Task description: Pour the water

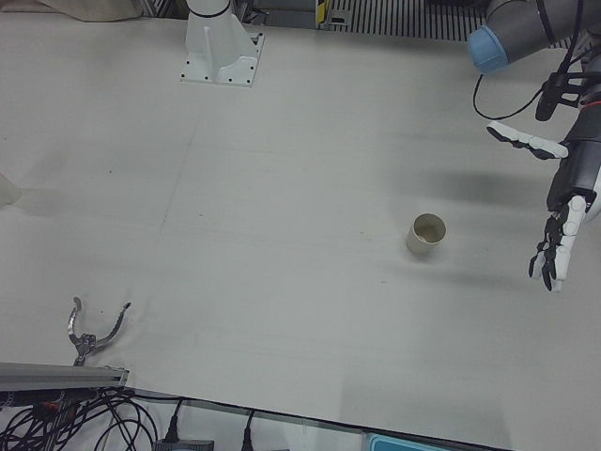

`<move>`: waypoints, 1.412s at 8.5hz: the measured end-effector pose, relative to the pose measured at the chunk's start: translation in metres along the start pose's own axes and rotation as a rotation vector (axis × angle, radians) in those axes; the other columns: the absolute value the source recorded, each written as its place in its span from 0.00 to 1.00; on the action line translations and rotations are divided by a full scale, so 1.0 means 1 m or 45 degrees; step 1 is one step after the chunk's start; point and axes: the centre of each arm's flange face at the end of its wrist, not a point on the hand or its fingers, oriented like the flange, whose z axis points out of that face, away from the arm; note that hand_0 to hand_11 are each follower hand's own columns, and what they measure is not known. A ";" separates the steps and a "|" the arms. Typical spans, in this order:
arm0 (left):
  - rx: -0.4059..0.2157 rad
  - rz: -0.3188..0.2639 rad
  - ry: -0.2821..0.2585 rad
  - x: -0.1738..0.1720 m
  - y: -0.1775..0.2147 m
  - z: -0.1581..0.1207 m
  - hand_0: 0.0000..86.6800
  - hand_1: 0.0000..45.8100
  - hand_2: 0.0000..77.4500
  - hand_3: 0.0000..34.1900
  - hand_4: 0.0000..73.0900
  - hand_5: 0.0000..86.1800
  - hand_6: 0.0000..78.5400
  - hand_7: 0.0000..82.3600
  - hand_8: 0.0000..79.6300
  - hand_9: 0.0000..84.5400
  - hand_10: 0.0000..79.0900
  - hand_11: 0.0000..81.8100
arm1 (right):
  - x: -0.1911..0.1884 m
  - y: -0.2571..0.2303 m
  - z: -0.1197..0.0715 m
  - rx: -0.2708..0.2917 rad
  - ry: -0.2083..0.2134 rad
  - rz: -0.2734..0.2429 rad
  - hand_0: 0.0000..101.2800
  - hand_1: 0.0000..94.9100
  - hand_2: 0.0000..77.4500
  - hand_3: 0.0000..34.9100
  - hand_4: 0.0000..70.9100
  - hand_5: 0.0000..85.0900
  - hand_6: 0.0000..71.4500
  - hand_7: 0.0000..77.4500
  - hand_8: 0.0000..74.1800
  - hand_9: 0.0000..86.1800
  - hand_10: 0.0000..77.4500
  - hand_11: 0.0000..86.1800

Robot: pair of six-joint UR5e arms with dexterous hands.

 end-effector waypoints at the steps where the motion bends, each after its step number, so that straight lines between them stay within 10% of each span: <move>1: -0.011 0.006 0.004 0.001 0.004 0.000 0.53 0.19 0.03 0.31 0.05 0.01 0.00 0.01 0.00 0.01 0.05 0.06 | -0.012 0.017 -0.008 -0.007 -0.040 -0.042 0.44 0.09 0.02 0.26 0.00 0.13 0.02 0.08 0.01 0.01 0.11 0.18; 3: -0.039 0.018 0.012 0.004 0.015 0.001 0.53 0.20 0.03 0.41 0.01 0.00 0.00 0.01 0.00 0.01 0.01 0.01 | -0.034 0.050 -0.032 0.037 -0.120 -0.137 0.45 0.07 0.01 0.54 0.02 0.11 0.01 0.06 0.01 0.01 0.01 0.01; 8: -0.155 0.042 -0.018 -0.010 0.067 -0.018 0.53 0.18 0.03 0.35 0.01 0.00 0.00 0.01 0.00 0.01 0.01 0.01 | -0.054 0.082 -0.058 0.007 -0.170 -0.144 0.45 0.11 0.01 0.33 0.05 0.17 0.03 0.06 0.01 0.01 0.00 0.01; 12: -0.205 0.066 -0.009 -0.018 0.084 -0.050 0.53 0.20 0.03 0.36 0.01 0.00 0.00 0.03 0.00 0.01 0.01 0.04 | -0.070 0.094 -0.094 -0.007 -0.184 -0.145 0.45 0.11 0.04 0.38 0.05 0.13 0.01 0.01 0.01 0.01 0.01 0.01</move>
